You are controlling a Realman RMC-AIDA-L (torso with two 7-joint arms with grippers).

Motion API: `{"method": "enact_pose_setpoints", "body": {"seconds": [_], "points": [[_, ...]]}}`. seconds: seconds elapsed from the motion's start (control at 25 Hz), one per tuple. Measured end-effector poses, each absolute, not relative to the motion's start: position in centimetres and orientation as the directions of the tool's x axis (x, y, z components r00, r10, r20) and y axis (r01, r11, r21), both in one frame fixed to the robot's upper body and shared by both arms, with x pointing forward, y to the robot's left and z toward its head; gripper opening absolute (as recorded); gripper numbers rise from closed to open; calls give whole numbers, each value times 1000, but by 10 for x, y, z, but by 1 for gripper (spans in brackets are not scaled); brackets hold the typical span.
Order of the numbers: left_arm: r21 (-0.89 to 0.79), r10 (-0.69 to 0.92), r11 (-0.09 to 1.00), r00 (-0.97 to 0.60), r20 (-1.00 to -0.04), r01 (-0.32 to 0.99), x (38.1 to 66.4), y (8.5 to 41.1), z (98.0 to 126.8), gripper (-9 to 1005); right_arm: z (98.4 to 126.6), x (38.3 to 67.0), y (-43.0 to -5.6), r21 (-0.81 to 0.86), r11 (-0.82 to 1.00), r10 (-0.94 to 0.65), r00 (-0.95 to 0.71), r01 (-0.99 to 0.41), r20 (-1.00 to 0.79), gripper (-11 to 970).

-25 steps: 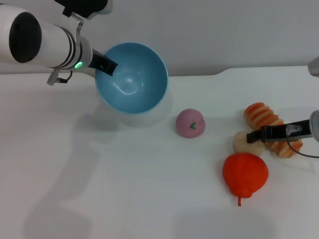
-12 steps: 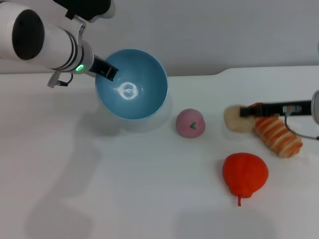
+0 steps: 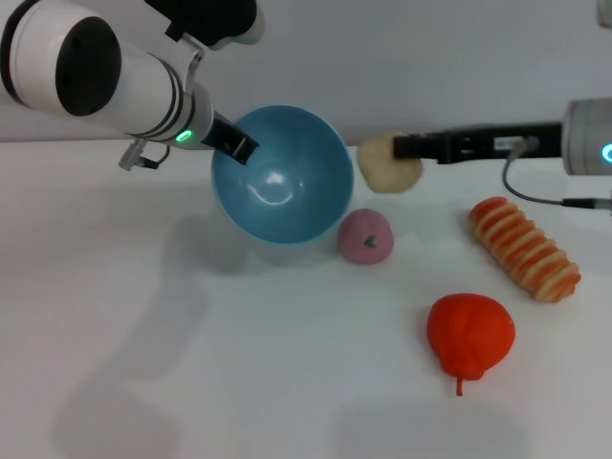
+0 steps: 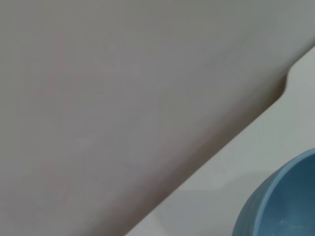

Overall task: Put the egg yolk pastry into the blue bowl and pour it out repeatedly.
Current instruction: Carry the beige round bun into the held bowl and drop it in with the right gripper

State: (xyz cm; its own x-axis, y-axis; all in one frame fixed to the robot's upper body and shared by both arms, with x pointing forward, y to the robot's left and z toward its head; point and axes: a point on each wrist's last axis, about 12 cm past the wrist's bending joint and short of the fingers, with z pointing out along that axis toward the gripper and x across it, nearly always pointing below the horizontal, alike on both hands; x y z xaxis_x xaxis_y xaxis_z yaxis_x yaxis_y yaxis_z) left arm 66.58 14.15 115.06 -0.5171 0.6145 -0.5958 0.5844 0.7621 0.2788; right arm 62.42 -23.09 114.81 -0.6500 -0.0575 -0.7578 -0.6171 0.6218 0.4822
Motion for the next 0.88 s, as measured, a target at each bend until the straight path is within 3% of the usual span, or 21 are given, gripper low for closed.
{"method": "enact_pose_setpoints", "body": {"seconds": [0.36,0.88], "points": [[238,621,749,-531,-576,618,660,132,1149,-1,1151,638,-195,461,561,-89,-604,-688,-792,9],[220,623,740,-523,-582,636,658,125,1149,-1,1138,645,-173,425,551,-103,-563,-718,-820,11]]}}
